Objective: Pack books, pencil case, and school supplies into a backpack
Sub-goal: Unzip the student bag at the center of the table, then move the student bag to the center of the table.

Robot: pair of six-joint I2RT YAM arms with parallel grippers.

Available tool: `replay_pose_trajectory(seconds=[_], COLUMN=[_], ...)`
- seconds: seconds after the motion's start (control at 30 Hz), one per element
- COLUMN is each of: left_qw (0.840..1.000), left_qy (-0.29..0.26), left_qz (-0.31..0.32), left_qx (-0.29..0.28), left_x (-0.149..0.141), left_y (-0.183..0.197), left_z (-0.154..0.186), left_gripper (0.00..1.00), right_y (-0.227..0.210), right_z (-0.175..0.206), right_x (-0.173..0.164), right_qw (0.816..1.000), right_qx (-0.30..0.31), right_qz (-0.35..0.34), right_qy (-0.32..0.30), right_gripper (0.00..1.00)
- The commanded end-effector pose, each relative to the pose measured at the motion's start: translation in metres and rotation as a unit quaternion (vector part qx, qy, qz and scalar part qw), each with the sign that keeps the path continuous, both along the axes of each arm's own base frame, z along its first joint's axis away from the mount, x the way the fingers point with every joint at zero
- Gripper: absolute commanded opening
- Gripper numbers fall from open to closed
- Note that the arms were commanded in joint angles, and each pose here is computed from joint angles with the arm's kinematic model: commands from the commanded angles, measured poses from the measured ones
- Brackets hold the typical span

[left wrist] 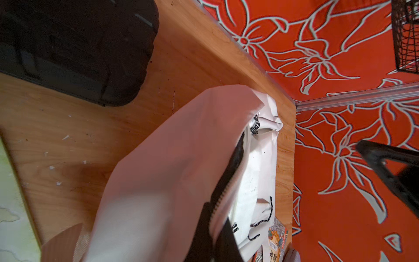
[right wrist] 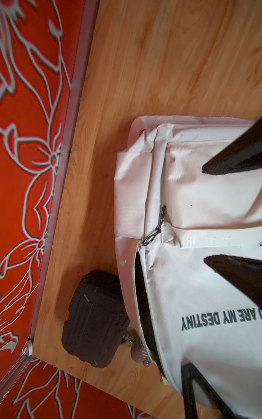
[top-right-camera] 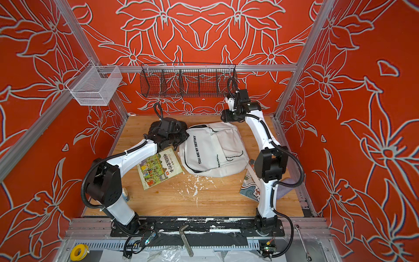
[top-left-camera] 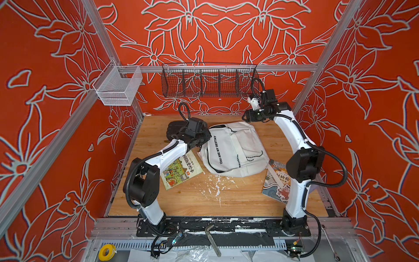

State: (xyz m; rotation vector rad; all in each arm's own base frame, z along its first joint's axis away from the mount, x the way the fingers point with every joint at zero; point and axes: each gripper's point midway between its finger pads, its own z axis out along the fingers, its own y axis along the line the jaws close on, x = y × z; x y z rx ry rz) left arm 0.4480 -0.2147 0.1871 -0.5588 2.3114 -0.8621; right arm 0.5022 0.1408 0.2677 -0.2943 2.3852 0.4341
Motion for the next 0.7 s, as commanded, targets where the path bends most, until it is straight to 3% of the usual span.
replay_pose_trajectory(seconds=[0.0, 0.17, 0.23, 0.27, 0.43, 0.57, 0.67], left_qw=[1.000, 0.998, 0.996, 0.996, 0.994, 0.993, 0.989], left_qy=[-0.008, -0.001, 0.000, 0.004, 0.032, 0.078, 0.109], left_qz=[-0.024, -0.041, -0.029, -0.023, 0.011, 0.046, 0.067], left_qx=[-0.011, 0.055, 0.080, 0.087, 0.101, 0.076, 0.068], left_x=[0.003, -0.005, -0.011, -0.015, -0.042, -0.073, -0.096], left_y=[-0.013, 0.001, 0.018, 0.027, 0.082, 0.122, 0.143], left_z=[0.018, 0.026, 0.033, 0.035, 0.046, 0.034, 0.016], left_gripper=[0.31, 0.56, 0.85, 0.94, 0.96, 0.96, 0.96], right_y=[-0.006, 0.003, 0.015, 0.021, 0.064, 0.106, 0.137], right_z=[0.027, 0.017, 0.008, 0.002, -0.021, -0.032, -0.048], right_x=[-0.021, -0.068, -0.090, -0.099, -0.140, -0.157, -0.166], right_qw=[0.999, 0.999, 0.999, 0.999, 0.998, 0.995, 0.992], right_qx=[-0.001, 0.026, 0.025, 0.017, 0.003, 0.014, -0.018], right_qz=[-0.009, -0.008, 0.008, 0.017, 0.064, 0.097, 0.123], right_qy=[-0.031, -0.040, -0.040, -0.036, -0.002, 0.013, 0.025], right_gripper=[0.61, 0.61, 0.61, 0.61, 0.60, 0.59, 0.60])
